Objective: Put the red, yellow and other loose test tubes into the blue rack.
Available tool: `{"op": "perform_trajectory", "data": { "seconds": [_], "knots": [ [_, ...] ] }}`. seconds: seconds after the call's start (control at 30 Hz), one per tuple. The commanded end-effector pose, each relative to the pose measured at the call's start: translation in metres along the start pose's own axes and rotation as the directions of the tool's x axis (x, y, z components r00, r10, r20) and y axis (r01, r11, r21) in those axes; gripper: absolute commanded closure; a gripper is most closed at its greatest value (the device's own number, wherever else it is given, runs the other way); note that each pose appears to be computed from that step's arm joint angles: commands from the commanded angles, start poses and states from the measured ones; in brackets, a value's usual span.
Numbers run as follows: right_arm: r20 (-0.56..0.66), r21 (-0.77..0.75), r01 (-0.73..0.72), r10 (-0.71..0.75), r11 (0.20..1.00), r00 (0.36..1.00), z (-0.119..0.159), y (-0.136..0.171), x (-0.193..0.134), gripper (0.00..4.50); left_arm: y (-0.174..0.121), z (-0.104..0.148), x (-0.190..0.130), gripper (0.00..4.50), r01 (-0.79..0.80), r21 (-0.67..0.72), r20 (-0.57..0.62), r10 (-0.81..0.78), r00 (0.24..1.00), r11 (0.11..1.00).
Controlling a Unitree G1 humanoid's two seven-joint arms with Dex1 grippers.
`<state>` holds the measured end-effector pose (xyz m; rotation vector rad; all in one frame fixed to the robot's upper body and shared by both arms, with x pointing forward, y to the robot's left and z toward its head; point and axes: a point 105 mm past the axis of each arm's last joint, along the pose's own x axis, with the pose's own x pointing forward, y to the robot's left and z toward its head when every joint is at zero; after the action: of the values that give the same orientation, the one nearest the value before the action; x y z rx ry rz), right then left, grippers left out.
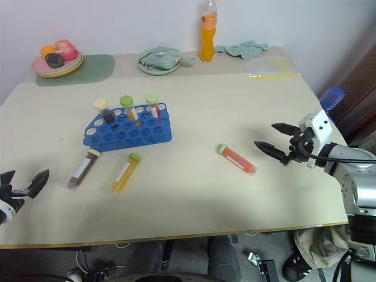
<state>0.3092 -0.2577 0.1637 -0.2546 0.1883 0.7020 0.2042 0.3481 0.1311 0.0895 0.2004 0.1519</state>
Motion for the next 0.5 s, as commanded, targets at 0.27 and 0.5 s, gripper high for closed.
{"op": "perform_trajectory", "data": {
  "seconds": [0.27,0.5],
  "knots": [
    [0.007,-0.04,-0.014,0.015,0.999,1.0,0.017,0.002,0.007,0.02,-0.011,0.023,0.003,0.0,0.017,0.023,0.099,-0.02,0.995,1.0],
    [-0.021,-0.035,-0.037,0.037,0.999,0.999,0.03,0.018,0.021,0.02,-0.044,0.051,0.022,0.0,0.168,0.036,0.184,-0.171,0.968,0.985]
  ]
}}
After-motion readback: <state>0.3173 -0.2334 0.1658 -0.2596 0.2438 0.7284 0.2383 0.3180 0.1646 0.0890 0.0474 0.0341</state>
